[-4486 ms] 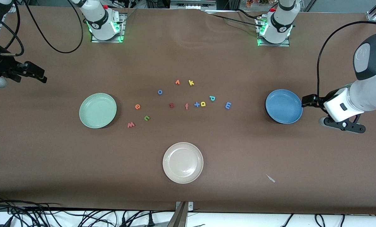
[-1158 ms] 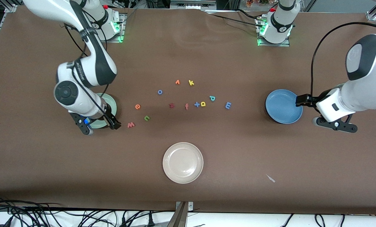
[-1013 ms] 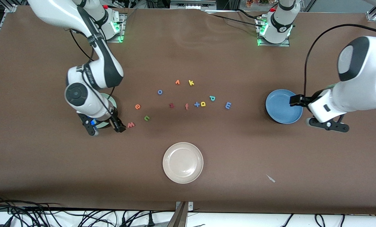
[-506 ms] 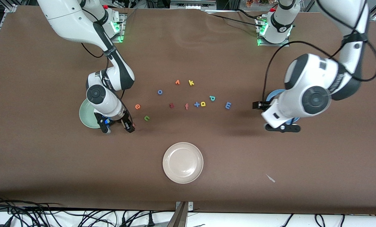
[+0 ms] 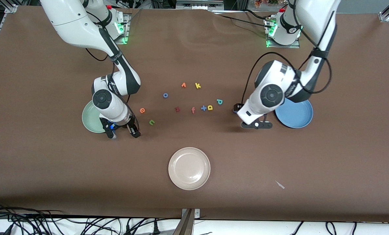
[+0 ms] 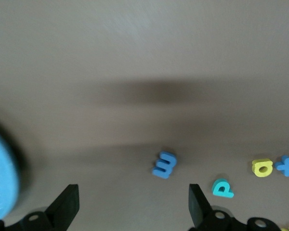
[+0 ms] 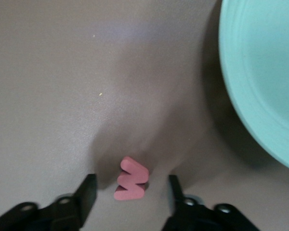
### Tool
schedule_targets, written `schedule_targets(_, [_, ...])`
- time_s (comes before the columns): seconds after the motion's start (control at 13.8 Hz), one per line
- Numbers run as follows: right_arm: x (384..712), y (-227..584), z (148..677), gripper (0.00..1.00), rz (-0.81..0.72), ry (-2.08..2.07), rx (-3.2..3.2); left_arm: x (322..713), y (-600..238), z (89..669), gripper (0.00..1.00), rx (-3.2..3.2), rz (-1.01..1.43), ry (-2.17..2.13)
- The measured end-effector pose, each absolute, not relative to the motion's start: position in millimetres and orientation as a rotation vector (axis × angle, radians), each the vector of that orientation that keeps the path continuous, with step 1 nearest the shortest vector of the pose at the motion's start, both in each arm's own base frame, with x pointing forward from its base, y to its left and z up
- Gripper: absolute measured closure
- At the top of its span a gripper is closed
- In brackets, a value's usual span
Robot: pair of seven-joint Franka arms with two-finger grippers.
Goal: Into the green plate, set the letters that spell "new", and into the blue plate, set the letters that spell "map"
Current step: 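Drop the pink W on the green plate while the left gripper carries blue E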
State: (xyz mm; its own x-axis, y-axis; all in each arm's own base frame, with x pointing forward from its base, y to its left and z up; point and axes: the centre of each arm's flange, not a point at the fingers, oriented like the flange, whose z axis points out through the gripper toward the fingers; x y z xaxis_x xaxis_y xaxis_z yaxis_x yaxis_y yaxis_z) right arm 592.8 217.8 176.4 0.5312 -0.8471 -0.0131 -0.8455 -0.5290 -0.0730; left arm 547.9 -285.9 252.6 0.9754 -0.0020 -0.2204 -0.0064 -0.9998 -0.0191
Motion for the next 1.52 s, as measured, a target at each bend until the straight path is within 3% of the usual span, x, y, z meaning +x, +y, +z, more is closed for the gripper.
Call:
schedule_targets(0.22, [594,217,179,0.71,-0.042,1.488,-2.685,520,-309,208,0.01,-3.086,0.362,-0.019])
schedule_targets(0.29, [594,217,179,0.73,-0.043,1.488,-2.684,516,-313,198,0.03,-3.080,0.374,-0.020])
schedule_targets(0.65, [607,218,202,0.73,-0.046,1.455,-2.707,514,-309,173,0.15,-3.066,0.403,-0.039])
schedule_targets(0.8, [615,209,230,0.73,-0.021,1.387,-2.780,514,-309,170,0.27,-3.063,0.409,-0.041])
schedule_targets(1.01, [617,164,264,0.73,0.012,1.215,-2.924,512,-309,164,0.32,-3.072,0.439,-0.079])
schedule_targets(1.09, [614,145,269,0.73,0.017,1.163,-2.959,512,-310,165,0.38,-3.077,0.439,-0.085])
schedule_targets(1.16, [608,127,270,0.73,0.030,1.127,-2.986,512,-310,164,0.38,-3.077,0.440,-0.085])
schedule_targets(1.37, [573,87,254,0.73,0.055,1.076,-3.019,513,-312,167,0.65,-3.081,0.438,-0.085])
schedule_targets(1.52, [542,69,236,0.73,0.044,1.041,-3.027,513,-311,169,0.71,-3.080,0.439,-0.086])
